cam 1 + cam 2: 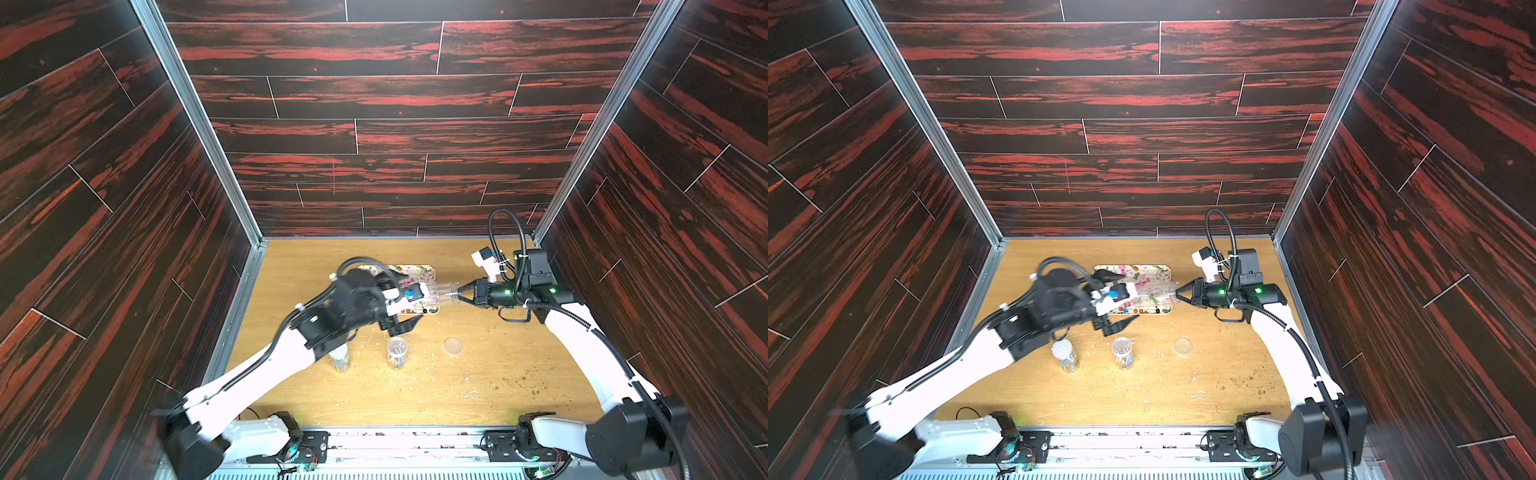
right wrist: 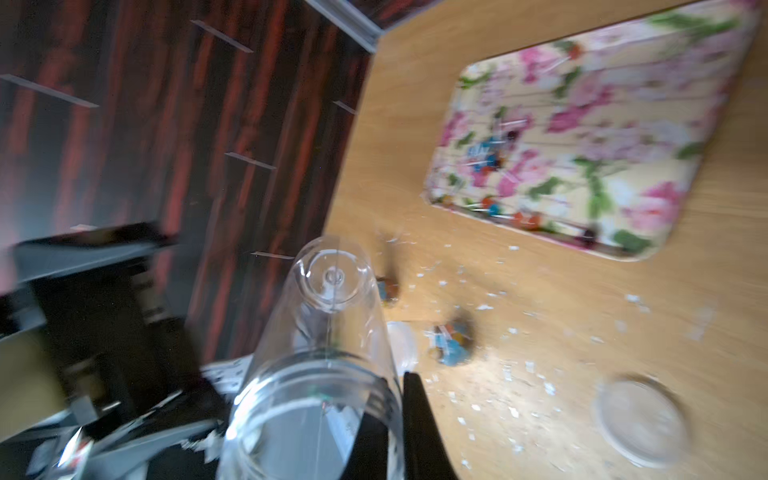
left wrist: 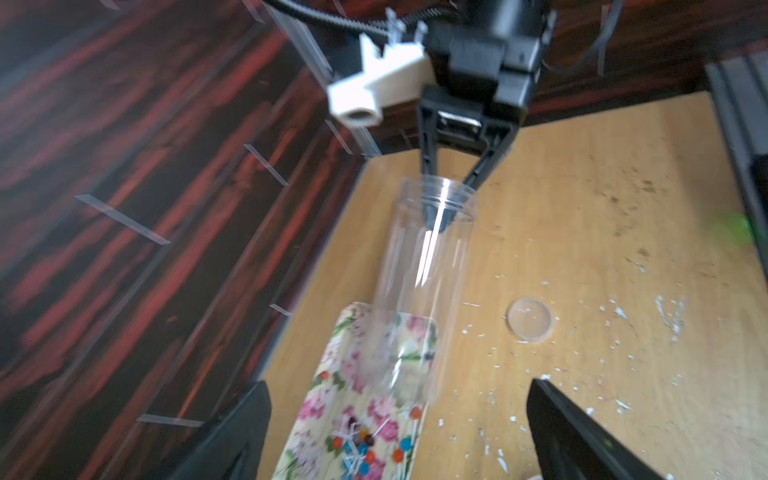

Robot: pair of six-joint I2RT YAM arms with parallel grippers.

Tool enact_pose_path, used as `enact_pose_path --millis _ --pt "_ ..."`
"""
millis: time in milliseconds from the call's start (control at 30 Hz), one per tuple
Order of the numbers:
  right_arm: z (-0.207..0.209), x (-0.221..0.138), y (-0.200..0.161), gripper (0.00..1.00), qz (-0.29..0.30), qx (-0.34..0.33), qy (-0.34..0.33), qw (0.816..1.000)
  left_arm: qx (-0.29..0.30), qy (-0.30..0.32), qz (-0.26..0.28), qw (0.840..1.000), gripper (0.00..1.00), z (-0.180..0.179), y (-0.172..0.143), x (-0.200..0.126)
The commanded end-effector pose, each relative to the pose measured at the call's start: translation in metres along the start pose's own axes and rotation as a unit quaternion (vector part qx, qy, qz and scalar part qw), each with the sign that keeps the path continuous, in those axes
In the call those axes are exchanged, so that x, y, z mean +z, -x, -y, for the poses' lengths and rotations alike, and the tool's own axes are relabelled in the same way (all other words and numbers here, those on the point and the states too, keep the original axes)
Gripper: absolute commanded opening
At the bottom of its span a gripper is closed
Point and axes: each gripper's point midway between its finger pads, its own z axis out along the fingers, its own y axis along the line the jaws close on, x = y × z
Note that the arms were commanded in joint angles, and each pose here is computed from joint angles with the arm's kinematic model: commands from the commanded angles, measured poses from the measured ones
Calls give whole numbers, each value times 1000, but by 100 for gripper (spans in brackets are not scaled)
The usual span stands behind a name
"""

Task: Pour the candies out of the jar
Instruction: Place the jar at the center of the board.

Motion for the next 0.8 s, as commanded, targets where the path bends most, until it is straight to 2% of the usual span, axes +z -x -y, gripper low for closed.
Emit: enact_pose_path --millis 0,33,133,233,500,633,767 --pt "53 -9 6 0 -9 5 -155 988 -34 56 5 998 100 -13 -2 -20" --pt "68 -15 12 0 -9 6 -205 979 -46 62 3 997 100 -12 -6 -24" --pt "94 -28 23 0 -14 12 -298 954 -77 70 -3 995 100 -8 -19 -32" --pt "117 -35 25 0 -38 23 -361 931 -96 68 -2 993 100 0 -28 -38" --pt "159 -25 9 0 -116 46 -442 888 -131 56 -6 990 100 16 -47 -44" --pt "168 -16 -4 0 -154 39 -470 868 -147 44 -2 988 100 23 -52 -41" --pt "171 -15 -3 0 -168 30 -493 853 -155 41 -2 987 100 26 -54 -38"
